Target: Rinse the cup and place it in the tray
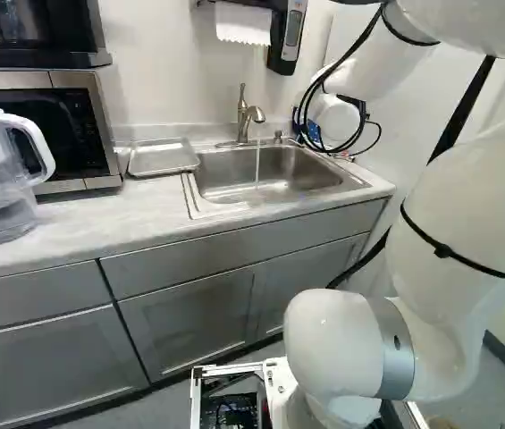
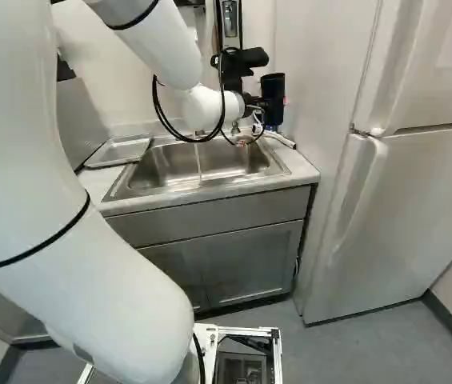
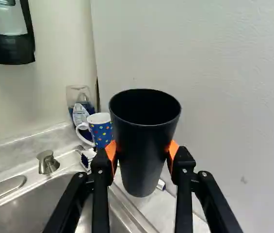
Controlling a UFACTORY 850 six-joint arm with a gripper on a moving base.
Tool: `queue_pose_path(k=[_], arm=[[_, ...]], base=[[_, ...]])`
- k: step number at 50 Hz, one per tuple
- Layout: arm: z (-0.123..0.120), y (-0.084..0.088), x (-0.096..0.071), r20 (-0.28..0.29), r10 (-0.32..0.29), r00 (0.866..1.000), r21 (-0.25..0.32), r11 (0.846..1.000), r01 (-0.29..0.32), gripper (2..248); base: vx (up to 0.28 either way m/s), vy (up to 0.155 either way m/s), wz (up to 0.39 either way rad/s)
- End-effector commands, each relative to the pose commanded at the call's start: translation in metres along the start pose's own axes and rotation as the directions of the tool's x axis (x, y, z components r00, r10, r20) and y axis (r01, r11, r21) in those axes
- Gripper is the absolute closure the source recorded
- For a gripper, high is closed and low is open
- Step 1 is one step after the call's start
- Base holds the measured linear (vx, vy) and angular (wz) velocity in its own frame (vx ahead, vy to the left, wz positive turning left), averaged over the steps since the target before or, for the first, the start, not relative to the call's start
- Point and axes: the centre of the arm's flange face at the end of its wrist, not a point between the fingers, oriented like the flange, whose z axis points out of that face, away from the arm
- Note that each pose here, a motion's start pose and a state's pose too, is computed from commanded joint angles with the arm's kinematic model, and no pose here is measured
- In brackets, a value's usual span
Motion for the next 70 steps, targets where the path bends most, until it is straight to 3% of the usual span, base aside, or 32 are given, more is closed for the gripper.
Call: queue_pose_path(k=[29, 62, 70], arm=[[-0.006, -0.028, 0.001, 0.002, -0.008, 1.0, 0.061, 0.998, 0.008, 129], [-0.008, -0.037, -0.006, 0.06, -0.094, 0.994, 0.167, 0.983, 0.083, 129], [-0.009, -0.04, -0.008, 0.087, -0.078, 0.993, 0.197, 0.979, 0.06, 129]], base=[[0.0, 0.0, 0.0], [0.0, 0.0, 0.0], [0.0, 0.0, 0.0]])
